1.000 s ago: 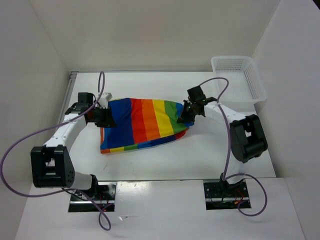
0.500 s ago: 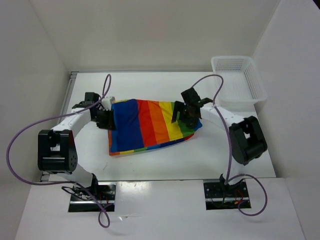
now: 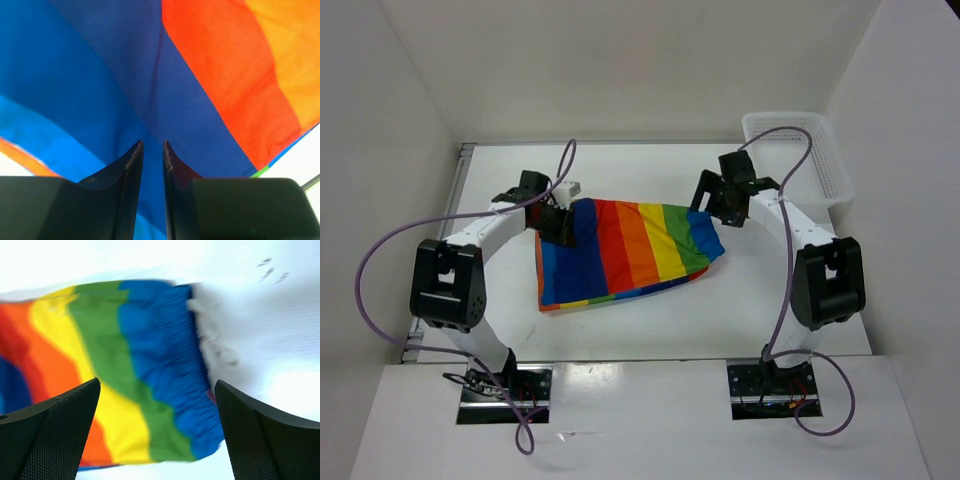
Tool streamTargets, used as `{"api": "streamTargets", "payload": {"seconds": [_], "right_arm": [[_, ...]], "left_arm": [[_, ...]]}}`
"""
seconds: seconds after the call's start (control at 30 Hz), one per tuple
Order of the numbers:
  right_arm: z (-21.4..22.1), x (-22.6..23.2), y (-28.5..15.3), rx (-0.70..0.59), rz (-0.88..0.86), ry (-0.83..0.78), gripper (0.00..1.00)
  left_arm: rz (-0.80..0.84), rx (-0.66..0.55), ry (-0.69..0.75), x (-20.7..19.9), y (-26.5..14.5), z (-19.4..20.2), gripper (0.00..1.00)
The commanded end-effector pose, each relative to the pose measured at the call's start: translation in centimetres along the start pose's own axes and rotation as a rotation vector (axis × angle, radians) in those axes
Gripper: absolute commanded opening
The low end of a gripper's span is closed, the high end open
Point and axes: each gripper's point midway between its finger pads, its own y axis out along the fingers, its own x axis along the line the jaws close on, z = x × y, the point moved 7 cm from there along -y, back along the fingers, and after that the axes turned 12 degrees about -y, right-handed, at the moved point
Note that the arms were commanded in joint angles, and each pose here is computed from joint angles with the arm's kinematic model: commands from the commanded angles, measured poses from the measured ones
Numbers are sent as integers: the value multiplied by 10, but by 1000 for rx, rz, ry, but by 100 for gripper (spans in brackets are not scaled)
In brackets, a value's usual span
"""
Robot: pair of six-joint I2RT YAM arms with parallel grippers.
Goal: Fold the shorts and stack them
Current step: Fold the shorts
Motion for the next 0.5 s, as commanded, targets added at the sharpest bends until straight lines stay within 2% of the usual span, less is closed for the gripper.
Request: {"api": "streamTargets", "payload": {"seconds": [0.0, 0.13, 0.3, 0.43, 0.47], "right_arm": [[11, -17, 25, 70, 1, -49, 100], [31, -10, 43, 146, -137, -108, 100], [61, -14, 60, 216, -182, -98, 99], [74, -18, 67, 250, -183, -93, 85], [75, -18, 71, 250, -183, -93, 75]], "left_arm": [[-4, -5, 7, 5, 11, -3, 29], [-72, 23, -7, 16, 18, 2, 29], [-101, 104, -39, 29, 36, 25, 29], [-105, 130, -49, 34, 44, 35, 29], [-105, 130, -49, 34, 44, 35, 28]]}}
